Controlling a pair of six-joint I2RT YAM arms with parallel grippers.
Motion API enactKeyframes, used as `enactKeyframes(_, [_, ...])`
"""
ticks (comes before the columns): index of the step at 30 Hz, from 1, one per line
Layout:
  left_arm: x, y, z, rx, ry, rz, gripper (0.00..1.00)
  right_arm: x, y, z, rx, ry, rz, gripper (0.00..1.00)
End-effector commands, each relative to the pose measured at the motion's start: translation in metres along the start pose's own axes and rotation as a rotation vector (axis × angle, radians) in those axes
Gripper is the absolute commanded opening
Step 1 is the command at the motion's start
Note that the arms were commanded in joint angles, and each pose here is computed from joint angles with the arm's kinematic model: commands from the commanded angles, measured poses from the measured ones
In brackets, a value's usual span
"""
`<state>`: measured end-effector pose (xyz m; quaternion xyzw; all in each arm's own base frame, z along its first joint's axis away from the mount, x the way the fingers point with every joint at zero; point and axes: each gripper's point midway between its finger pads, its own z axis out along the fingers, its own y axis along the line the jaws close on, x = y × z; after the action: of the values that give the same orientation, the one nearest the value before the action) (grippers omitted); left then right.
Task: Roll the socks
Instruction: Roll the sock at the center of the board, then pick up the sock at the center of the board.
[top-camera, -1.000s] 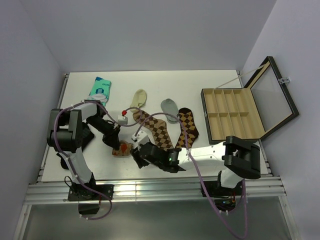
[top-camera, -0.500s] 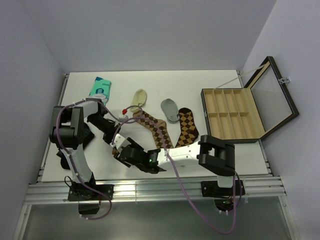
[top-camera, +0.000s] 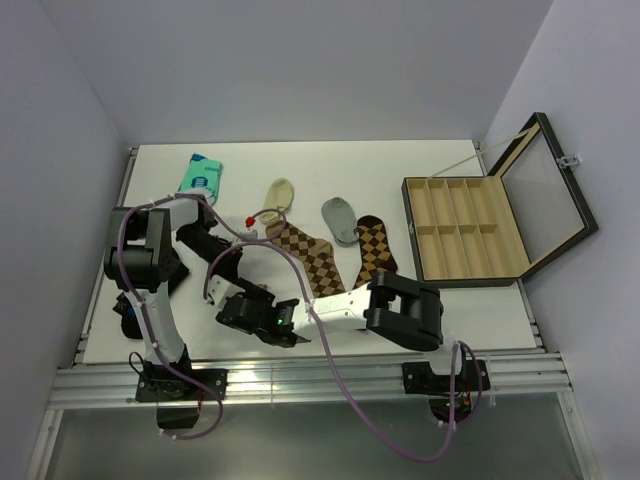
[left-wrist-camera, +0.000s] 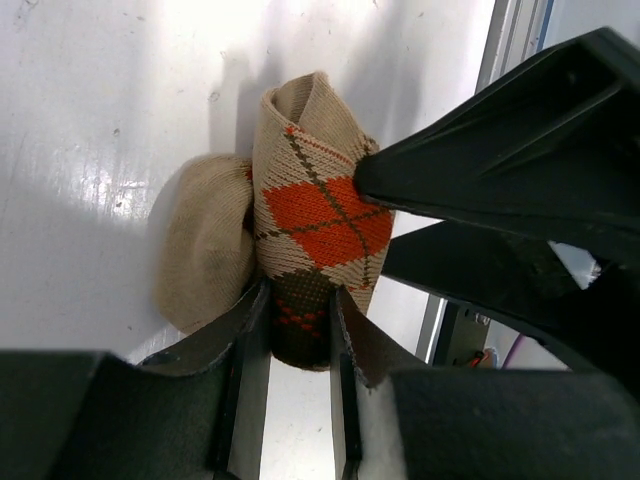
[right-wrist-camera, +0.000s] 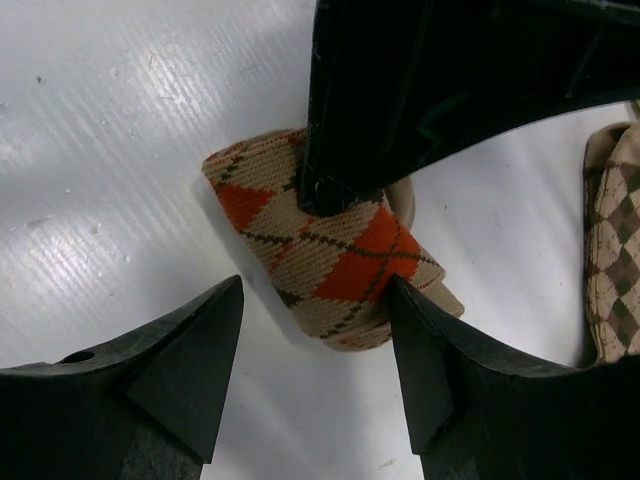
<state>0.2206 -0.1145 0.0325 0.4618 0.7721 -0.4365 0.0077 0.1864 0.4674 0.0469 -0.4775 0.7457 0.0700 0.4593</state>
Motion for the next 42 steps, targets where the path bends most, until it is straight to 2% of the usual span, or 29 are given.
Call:
enactKeyframes(1, [-0.001, 0.046, -0.001, -0.120, 0.043, 0.130, 0.00, -0.011, 0.005, 0.006, 0.004, -0.006, -0.028, 0.67])
enactKeyframes(14, [-0.001, 0.052, 0.003, -0.094, 0.096, 0.060, 0.01, 0.015, 0.011, 0.029, -0.069, 0.090, -0.017, 0.65])
enactKeyframes(21, [-0.004, 0.056, 0.004, -0.078, 0.105, 0.020, 0.09, 0.023, 0.014, 0.038, -0.106, 0.134, -0.013, 0.62])
enactKeyframes(24, [-0.008, 0.057, 0.002, -0.075, 0.101, 0.004, 0.15, 0.028, 0.014, 0.041, -0.131, 0.159, 0.004, 0.56])
enactKeyframes(26, [-0.012, 0.059, 0.001, -0.075, 0.094, -0.008, 0.17, 0.033, 0.009, 0.043, -0.133, 0.182, 0.022, 0.48])
enactKeyframes(27, [-0.015, 0.058, 0.000, -0.072, 0.087, -0.012, 0.21, 0.032, 0.009, 0.043, -0.147, 0.186, 0.031, 0.43])
enactKeyframes(28, [-0.016, 0.058, 0.000, -0.073, 0.083, -0.024, 0.23, 0.035, 0.008, 0.044, -0.149, 0.195, 0.041, 0.32])
enactKeyframes(30, [-0.023, 0.055, -0.002, -0.066, 0.063, -0.028, 0.27, 0.040, 0.003, 0.044, -0.155, 0.216, 0.052, 0.26])
enactKeyframes(34, [-0.043, 0.044, -0.013, -0.050, 0.004, -0.027, 0.30, 0.046, 0.005, 0.041, -0.195, 0.239, 0.112, 0.00])
enactKeyframes(42, [-0.076, 0.031, -0.044, -0.104, -0.085, 0.006, 0.36, 0.053, -0.002, 0.028, -0.210, 0.243, 0.197, 0.00])
